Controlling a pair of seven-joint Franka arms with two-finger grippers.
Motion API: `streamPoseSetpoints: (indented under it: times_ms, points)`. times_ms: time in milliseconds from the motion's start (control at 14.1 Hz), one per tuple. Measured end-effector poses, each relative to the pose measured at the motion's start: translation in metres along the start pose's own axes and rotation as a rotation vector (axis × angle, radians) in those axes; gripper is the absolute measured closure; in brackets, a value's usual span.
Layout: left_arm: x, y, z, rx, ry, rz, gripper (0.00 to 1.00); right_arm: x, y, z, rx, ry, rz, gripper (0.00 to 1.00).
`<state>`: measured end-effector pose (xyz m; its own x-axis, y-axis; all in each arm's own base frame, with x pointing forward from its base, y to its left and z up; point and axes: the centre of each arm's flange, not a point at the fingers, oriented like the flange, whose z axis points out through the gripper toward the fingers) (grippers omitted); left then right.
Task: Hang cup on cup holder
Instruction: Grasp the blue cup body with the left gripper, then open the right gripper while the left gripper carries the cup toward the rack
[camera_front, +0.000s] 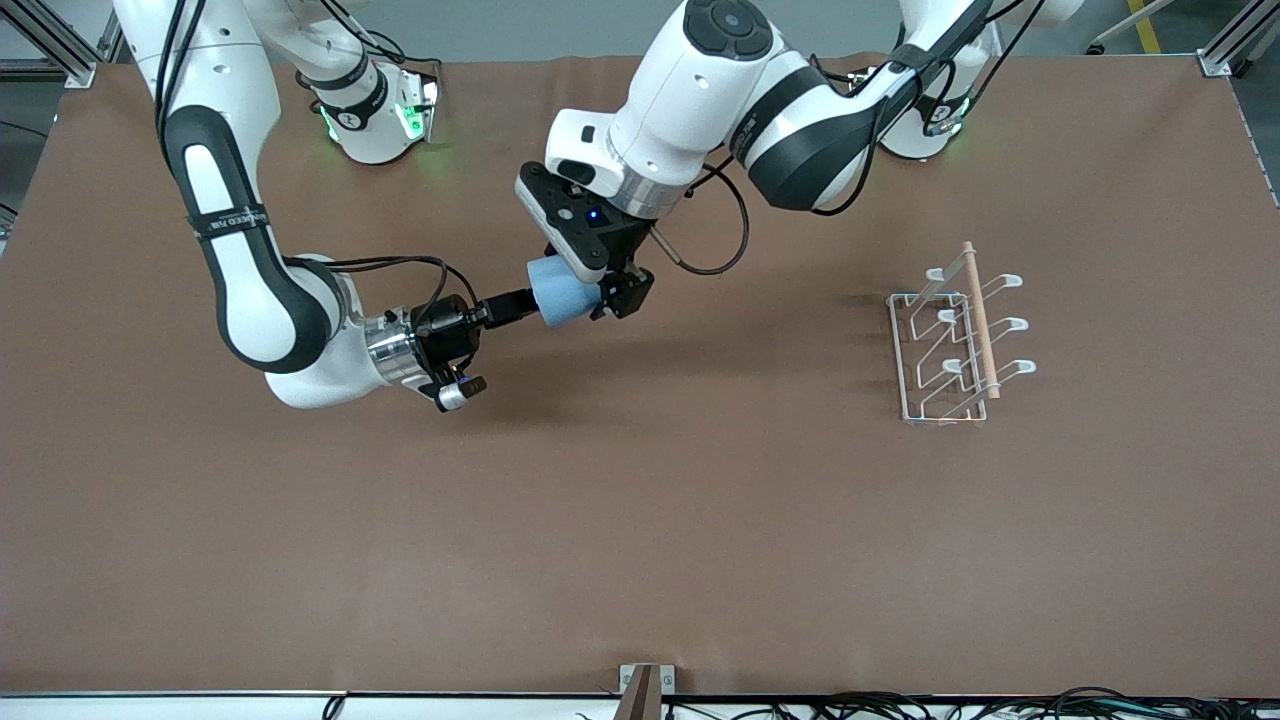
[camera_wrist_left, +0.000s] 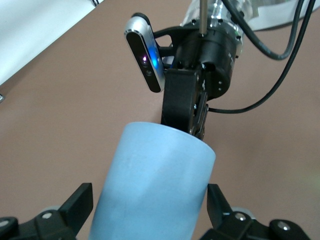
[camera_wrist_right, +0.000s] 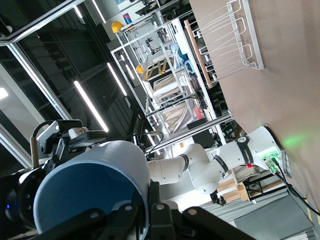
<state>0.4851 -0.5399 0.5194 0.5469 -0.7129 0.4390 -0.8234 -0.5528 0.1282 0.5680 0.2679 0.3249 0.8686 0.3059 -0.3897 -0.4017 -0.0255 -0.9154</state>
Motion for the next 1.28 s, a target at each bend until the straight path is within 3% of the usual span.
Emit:
streamPoseSetpoints:
  times_ms: [284,427,569,782,853,1280]
  points:
    - [-0.002,0.005,0.014,0.036,-0.02,0.065,0.04,0.001,0.002,-0.001,-0.004,0.007,0.002,0.95]
    - [-0.003,0.005,0.016,0.038,-0.028,0.097,0.14,0.003,0.004,-0.002,-0.004,0.011,0.005,0.95]
    - [-0.005,0.005,0.018,0.042,-0.049,0.115,0.15,0.004,0.006,0.0,-0.006,0.01,0.009,0.94]
    - [-0.013,0.001,0.022,0.048,-0.124,0.142,0.19,0.004,0.008,0.004,-0.007,0.005,0.015,0.85]
    - [-0.018,-0.005,0.024,0.051,-0.168,0.145,0.19,0.004,0.006,0.004,-0.006,0.002,0.014,0.79]
    - [-0.057,-0.075,0.02,0.045,-0.417,0.142,0.2,0.005,0.001,-0.005,-0.009,0.011,0.012,0.13]
